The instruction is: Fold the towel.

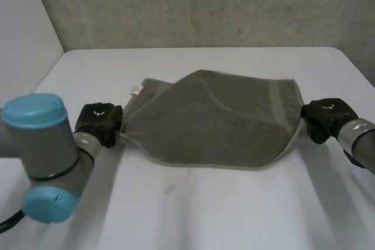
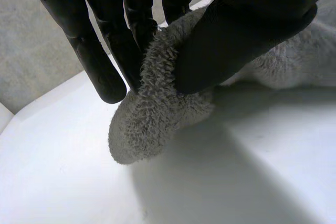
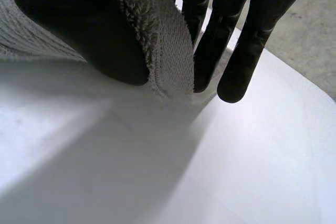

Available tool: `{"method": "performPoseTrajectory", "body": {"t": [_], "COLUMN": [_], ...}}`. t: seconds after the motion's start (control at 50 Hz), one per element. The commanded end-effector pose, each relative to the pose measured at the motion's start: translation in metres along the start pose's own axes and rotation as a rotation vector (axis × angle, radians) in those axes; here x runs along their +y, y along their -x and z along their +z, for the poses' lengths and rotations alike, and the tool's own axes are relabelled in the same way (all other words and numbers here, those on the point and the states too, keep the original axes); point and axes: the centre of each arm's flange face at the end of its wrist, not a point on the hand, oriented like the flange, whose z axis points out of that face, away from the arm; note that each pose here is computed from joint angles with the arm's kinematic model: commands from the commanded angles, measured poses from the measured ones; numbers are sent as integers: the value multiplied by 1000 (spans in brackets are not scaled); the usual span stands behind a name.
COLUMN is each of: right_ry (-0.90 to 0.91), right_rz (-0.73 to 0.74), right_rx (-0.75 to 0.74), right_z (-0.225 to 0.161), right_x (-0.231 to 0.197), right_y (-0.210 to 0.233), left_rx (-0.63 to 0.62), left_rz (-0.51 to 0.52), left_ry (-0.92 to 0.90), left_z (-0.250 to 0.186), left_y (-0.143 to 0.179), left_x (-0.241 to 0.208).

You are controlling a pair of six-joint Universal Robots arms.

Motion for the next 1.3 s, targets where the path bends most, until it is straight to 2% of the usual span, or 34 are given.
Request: {"method": "performPoseTrajectory", "body": {"t": [0.02,0.14,0.24,0.3,0.52,0.58,0.62,0.72,0.78,0.82,1.0,1.04,1.14,1.3], "right_ry": [-15,38,121,148,105,97,98,55,16,-1,53,62,43,46], "right_rz": [2,-48,-116,-138,-96,-91,-76,9,55,87,74,77,65,52], "right_rx": [16,58,63,65,141,138,138,175,168,170,220,228,203,265], "right_z": [-32,-63,-91,-107,-111,-106,-99,-74,-53,-26,32,51,68,78], "right_x": [-13,-16,-15,-16,-19,-18,-15,-10,-10,-9,0,6,5,8], "right_y": [-11,-29,-37,-42,-81,-85,-87,-104,-108,-108,-98,-97,-84,-89], "left_rx": [19,-2,-11,28,112,129,133,141,143,143,135,136,141,147], "left_rz": [0,33,159,187,200,199,200,202,202,202,202,202,203,202], "left_ry": [-43,-77,-98,-113,-168,-156,-137,-136,-131,-131,-152,-149,-132,-112], "left_z": [-42,-70,-115,-131,-133,-117,-89,-48,-17,-2,75,84,102,115], "left_y": [4,13,20,16,7,4,1,-5,-9,-11,-22,-23,-27,-31], "left_x": [-12,-21,-25,-25,-33,-32,-28,-28,-28,-28,-22,-20,-12,-4]}}
